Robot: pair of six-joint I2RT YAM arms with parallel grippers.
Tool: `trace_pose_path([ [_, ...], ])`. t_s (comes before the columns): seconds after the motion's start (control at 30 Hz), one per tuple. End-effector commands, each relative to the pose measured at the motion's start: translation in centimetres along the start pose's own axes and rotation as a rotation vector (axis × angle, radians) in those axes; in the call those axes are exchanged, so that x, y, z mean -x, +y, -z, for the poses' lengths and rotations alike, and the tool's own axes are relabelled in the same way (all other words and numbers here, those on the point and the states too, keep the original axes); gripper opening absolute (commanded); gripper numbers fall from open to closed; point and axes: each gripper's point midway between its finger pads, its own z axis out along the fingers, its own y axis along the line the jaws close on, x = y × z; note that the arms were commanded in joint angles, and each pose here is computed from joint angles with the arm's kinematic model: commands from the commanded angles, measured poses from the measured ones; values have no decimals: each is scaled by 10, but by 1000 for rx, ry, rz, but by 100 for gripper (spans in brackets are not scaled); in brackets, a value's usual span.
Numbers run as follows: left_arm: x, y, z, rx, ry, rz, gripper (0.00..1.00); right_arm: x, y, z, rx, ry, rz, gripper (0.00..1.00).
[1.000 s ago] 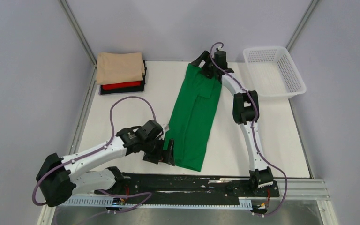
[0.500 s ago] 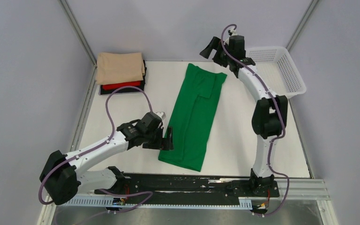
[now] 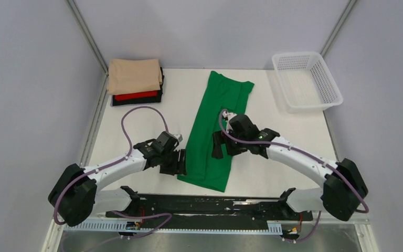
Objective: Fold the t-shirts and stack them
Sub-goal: Grab the bottom of the folded rectangular tshirt with both arms
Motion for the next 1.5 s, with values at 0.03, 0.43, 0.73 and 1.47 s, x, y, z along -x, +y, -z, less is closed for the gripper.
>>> trace_pose_path([
  [0.03,-1,-14,-14,-85,20,19,59,-64,39,25,158,93,87,84],
  [0.43,-11,-9,-25,-79,67,23,12,-153,25,-4,9,326,180,62],
  [0.73,-19,-13,-21,-109,70,51,0,-170,3,-18,-105,317,97,42],
  [1.47,-18,-97,12,-228,-17,-75,0,-126,-7,43,-195,132,-121,0],
])
